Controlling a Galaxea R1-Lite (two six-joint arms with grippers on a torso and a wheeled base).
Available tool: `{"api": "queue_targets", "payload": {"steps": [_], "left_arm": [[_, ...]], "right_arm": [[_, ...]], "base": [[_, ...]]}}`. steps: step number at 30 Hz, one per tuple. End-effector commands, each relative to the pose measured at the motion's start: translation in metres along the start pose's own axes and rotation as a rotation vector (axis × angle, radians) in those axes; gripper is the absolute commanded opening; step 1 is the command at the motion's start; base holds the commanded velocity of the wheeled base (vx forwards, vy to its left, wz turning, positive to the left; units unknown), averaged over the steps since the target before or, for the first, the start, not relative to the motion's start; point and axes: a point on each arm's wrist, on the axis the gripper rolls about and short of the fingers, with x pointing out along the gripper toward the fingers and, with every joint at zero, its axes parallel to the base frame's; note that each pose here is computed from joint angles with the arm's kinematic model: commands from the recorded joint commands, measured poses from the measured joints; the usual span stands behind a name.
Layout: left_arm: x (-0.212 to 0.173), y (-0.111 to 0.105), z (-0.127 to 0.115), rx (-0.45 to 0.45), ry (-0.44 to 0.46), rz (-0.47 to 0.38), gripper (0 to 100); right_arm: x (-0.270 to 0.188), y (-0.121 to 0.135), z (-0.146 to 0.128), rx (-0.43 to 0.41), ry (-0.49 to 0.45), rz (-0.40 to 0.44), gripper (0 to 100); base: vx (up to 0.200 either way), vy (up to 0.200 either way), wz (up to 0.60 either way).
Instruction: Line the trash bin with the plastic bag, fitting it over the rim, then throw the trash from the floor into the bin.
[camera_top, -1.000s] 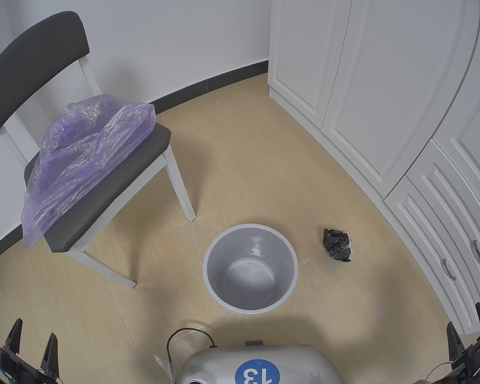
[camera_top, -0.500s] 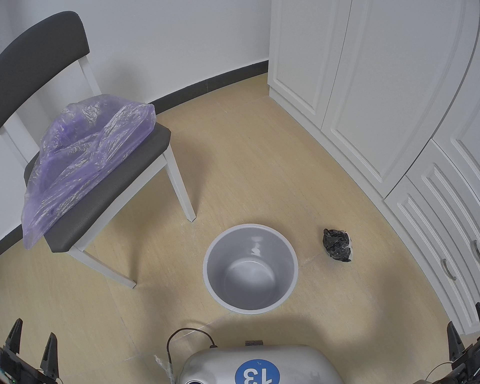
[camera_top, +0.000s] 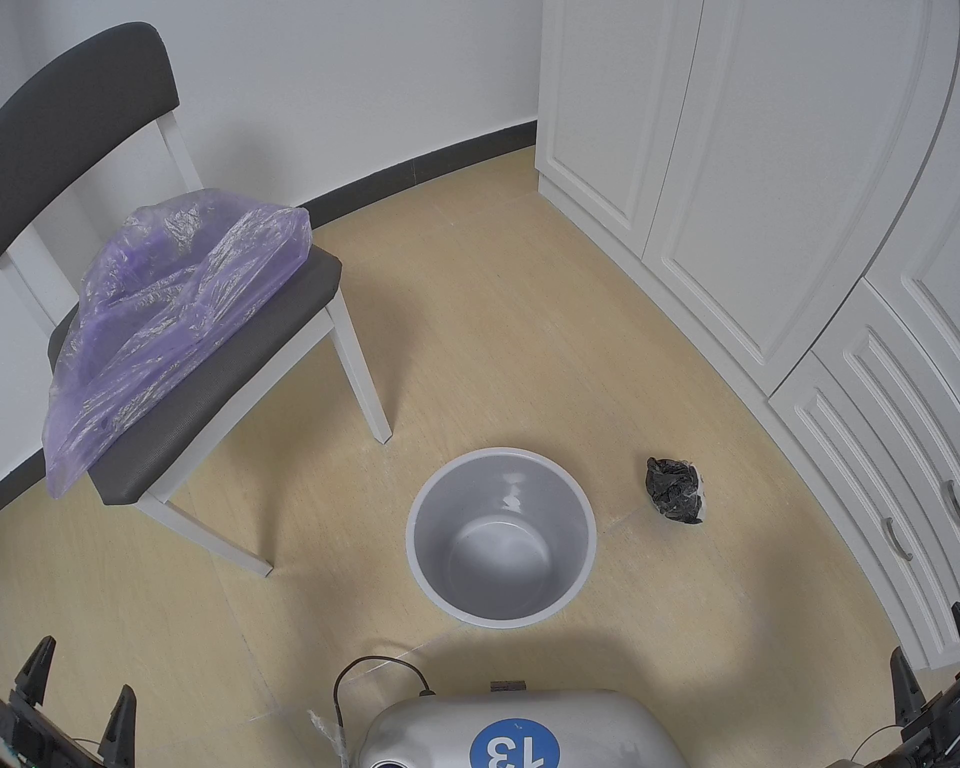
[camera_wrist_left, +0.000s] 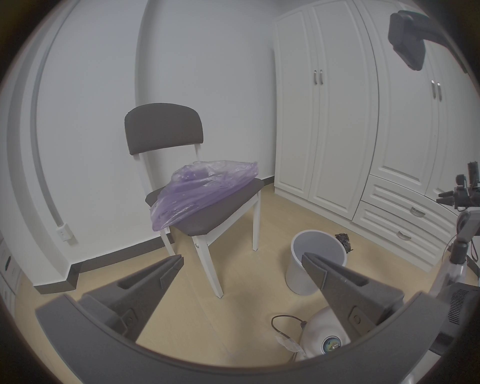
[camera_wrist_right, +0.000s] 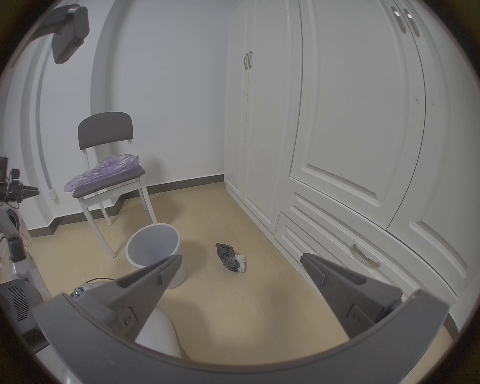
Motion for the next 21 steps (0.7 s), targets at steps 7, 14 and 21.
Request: {"api": "queue_targets", "payload": {"steps": [7,14,21], "left_arm": [[-0.034,0.005,0.097,-0.188,-0.281,-0.043,100],[-0.035,0.009,0.150,0.046,-0.218,-0.006,100],[0.012,0.016,0.184,0.232,-0.045,0.150,100]], "right_arm": [[-0.029,-0.005,0.078,0.209,-0.233,0.026,100],[-0.015,-0.007,0.130,0.100,-0.204,0.014,100],[0.036,-0.013,0.203,0.108,-0.186,-0.005,100]], "base": [[0.000,0.000,0.00],[0.000,0.000,0.00],[0.000,0.000,0.00]]}}
